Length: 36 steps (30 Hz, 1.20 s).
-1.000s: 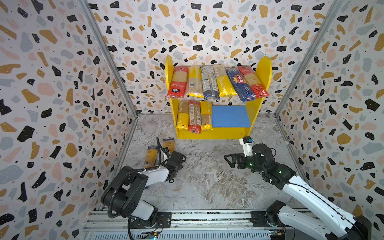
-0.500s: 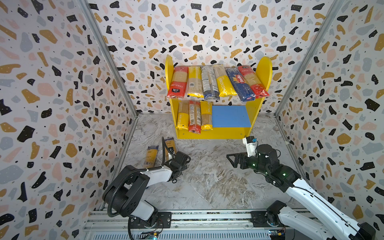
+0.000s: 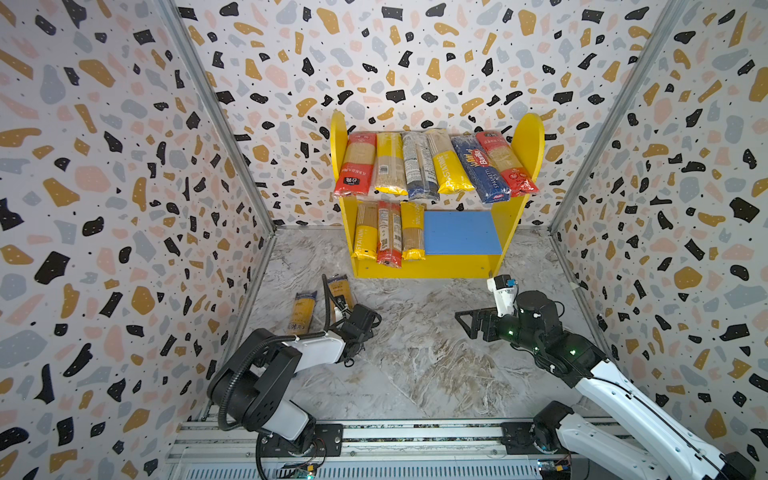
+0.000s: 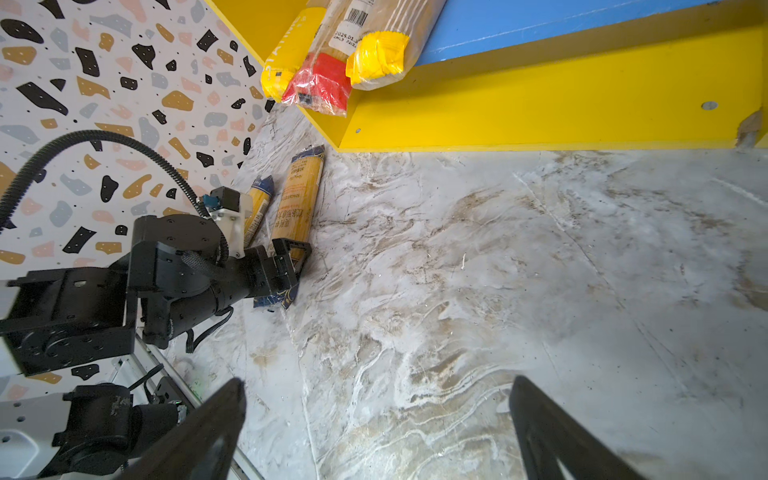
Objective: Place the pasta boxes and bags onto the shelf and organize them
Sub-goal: 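Close the left gripper on the end of the Molí Pasta pack, then lift the Molí Pasta pack upright and carry it to the blue shelf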
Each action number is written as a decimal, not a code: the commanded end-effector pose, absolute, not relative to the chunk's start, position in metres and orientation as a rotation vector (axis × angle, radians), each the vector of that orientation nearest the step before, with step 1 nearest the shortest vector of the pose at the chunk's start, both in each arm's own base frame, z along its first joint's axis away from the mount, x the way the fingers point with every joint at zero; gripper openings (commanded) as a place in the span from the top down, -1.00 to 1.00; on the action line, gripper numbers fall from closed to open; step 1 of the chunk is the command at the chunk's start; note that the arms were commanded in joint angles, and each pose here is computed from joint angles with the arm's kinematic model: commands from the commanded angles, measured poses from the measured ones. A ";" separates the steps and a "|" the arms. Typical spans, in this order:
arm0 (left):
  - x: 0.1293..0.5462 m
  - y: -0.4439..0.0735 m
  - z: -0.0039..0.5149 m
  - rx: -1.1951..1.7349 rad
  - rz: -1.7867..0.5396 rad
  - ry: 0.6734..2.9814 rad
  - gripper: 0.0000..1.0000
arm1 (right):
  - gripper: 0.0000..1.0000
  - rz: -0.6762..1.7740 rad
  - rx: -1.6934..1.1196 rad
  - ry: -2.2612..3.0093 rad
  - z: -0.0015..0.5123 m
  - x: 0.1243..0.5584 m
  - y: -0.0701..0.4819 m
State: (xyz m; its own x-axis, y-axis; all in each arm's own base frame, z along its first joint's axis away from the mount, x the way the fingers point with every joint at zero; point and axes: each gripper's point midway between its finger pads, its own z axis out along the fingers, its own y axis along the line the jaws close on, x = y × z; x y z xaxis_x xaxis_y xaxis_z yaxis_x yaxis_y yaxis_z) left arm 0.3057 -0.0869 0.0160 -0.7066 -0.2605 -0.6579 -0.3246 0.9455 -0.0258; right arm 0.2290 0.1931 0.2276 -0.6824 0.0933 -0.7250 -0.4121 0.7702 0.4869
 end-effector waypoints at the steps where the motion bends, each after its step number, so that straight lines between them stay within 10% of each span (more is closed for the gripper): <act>1: 0.306 -0.091 0.008 -0.409 0.117 2.406 -0.94 | -0.98 0.814 -0.240 2.149 0.242 0.227 0.188; 7: 0.303 -0.101 -0.013 -0.404 0.062 2.464 -0.71 | -0.98 0.802 -0.229 2.139 0.245 0.225 0.183; 18: 0.272 -0.100 -0.046 -0.411 -0.026 2.537 0.95 | -0.98 0.798 -0.231 2.151 0.243 0.225 0.182; 36: 0.253 -0.125 0.019 -0.258 -0.068 2.455 1.00 | -0.98 0.873 -0.209 2.121 0.254 0.212 0.181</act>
